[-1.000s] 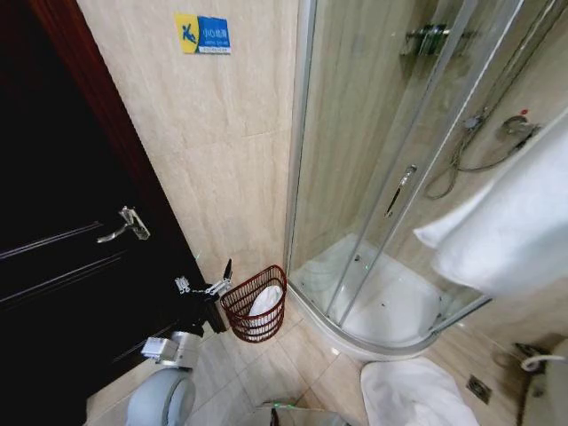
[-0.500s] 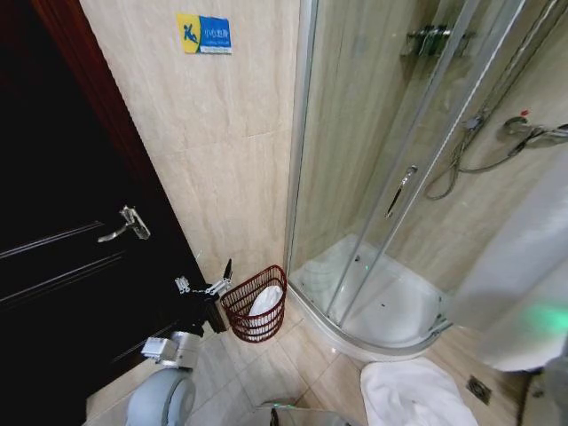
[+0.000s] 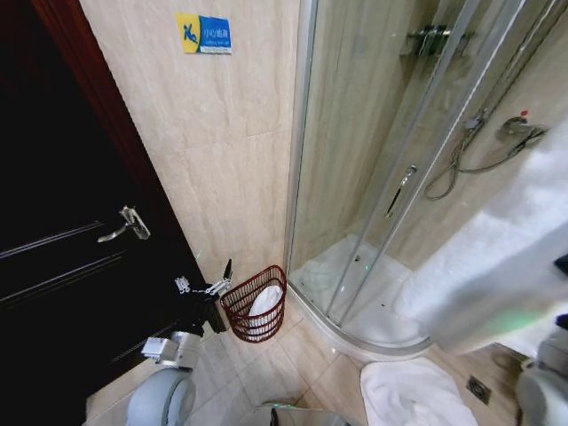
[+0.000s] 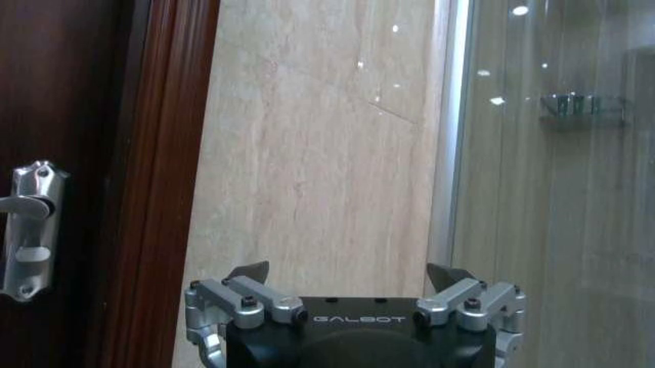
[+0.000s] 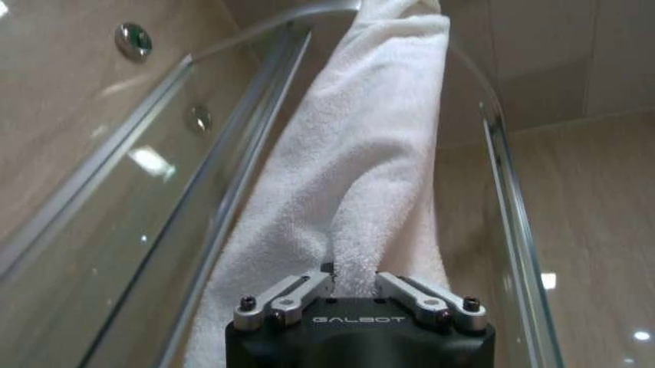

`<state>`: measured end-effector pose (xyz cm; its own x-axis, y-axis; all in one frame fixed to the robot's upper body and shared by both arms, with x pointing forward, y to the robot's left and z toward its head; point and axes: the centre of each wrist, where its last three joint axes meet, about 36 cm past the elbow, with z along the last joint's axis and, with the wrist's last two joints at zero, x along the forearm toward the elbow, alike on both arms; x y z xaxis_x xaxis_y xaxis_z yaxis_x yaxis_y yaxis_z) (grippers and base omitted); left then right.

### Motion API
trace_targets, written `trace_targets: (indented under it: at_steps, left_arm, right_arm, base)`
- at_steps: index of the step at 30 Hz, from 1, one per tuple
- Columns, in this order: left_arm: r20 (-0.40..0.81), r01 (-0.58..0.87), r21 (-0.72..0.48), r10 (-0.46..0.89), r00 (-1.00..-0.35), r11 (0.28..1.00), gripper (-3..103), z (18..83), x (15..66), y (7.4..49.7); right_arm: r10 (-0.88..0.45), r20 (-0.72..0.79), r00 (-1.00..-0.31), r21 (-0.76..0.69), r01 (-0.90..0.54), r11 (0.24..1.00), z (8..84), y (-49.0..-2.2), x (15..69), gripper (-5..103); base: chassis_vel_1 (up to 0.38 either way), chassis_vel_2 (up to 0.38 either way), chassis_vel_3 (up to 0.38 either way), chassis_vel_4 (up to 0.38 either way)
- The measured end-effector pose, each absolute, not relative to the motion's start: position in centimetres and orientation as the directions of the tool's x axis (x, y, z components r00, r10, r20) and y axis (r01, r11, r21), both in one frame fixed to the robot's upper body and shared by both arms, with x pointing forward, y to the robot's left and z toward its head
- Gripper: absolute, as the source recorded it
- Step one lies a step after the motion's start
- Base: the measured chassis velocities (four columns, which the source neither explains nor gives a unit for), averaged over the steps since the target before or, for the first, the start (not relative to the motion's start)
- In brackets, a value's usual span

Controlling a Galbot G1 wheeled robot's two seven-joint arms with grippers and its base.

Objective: Discard the used towel into the hamper.

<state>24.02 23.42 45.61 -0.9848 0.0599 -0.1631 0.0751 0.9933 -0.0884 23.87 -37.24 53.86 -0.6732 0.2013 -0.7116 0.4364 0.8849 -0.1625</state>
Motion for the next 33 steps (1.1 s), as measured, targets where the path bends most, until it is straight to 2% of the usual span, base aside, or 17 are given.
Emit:
trace_targets:
  at_steps: [13, 28, 33]
  left_arm:
    - [-0.163, 0.075, -0.088, 0.06, -0.985, 0.993, 100, 45.6, 24.0, 23.4]
    - [-0.163, 0.075, -0.088, 0.06, -0.985, 0.993, 100, 45.6, 24.0, 23.4]
    - [-0.163, 0.075, -0.088, 0.06, -0.985, 0.993, 100, 45.6, 24.0, 23.4]
  right_arm:
    - [0.234, -0.69, -0.685, -0.161, 0.46, 0.873, 50.6, -38.8, 23.9, 4]
    - [0.242, -0.72, -0.65, -0.138, 0.476, 0.868, 50.9, -38.9, 23.9, 4]
    - [0.185, -0.768, -0.613, -0.157, 0.46, 0.874, 53.6, -36.9, 22.3, 4]
  base:
    - [0.0, 0.0, 0.0, 0.0]
    - [0.0, 0.0, 0.0, 0.0]
    - [0.0, 0.0, 0.0, 0.0]
